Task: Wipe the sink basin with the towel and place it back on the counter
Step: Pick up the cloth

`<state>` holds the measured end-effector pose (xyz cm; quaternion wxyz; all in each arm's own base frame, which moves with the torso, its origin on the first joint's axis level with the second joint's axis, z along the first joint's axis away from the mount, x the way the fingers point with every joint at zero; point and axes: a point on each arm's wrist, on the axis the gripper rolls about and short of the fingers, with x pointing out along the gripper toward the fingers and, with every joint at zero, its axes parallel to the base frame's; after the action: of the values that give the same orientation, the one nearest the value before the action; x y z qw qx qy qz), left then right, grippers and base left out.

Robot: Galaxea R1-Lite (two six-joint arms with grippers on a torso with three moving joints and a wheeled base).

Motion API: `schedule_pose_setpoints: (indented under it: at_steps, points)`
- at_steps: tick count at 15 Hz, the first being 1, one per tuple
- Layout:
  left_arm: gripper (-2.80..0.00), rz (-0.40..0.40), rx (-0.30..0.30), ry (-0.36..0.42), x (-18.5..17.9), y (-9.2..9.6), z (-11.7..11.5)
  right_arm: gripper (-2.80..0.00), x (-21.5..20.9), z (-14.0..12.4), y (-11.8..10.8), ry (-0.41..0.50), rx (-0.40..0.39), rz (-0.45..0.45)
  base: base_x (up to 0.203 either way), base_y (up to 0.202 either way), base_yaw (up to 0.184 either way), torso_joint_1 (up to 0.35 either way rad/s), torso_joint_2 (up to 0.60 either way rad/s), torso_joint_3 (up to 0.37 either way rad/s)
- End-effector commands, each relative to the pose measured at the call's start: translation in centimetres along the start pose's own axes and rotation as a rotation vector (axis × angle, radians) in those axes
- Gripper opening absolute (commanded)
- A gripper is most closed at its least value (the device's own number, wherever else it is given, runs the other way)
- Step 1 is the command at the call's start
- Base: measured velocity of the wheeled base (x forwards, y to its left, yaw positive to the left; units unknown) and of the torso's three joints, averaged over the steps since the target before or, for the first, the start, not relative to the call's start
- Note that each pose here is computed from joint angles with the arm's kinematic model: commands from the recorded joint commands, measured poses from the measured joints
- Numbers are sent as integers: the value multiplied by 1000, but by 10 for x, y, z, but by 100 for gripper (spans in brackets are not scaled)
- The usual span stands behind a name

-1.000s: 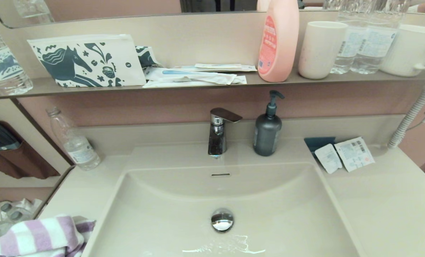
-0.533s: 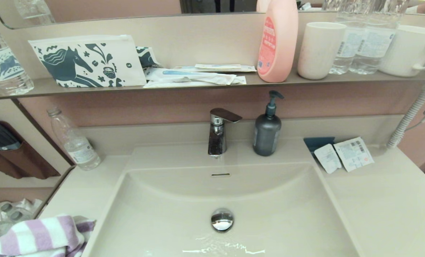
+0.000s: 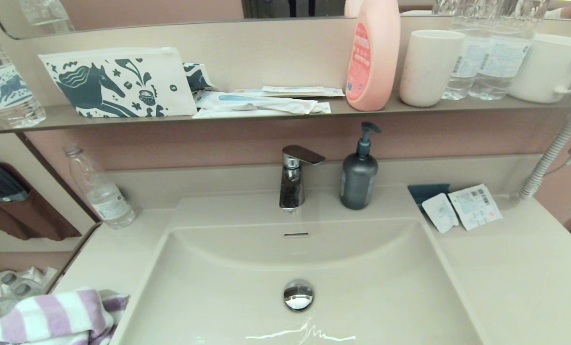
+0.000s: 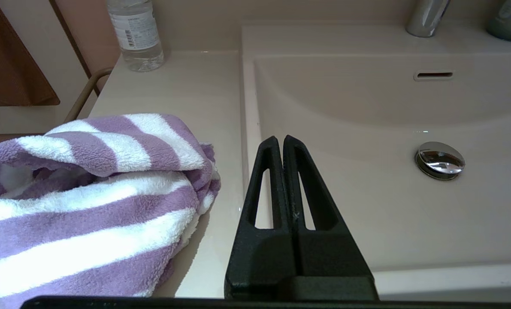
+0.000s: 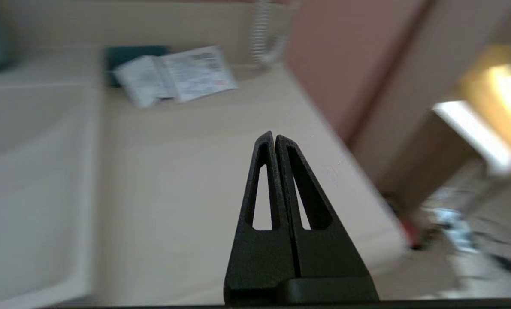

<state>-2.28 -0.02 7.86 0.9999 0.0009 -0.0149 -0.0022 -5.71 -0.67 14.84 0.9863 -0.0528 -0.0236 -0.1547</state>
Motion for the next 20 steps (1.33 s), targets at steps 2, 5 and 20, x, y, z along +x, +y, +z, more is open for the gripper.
schedule_pose_setpoints:
  at_steps: [2,5,20]
  points:
    - [-280,0,0,-1,0,0,0,-280,4,-27,9,46,159,212,0,0,0,0,0,0]
    - [-280,0,0,-1,0,0,0,-280,16,-47,16,50,120,235,0,0,0,0,0,0]
    - [-280,0,0,-1,0,0,0,-280,26,-73,24,47,91,327,0,0,0,0,0,0]
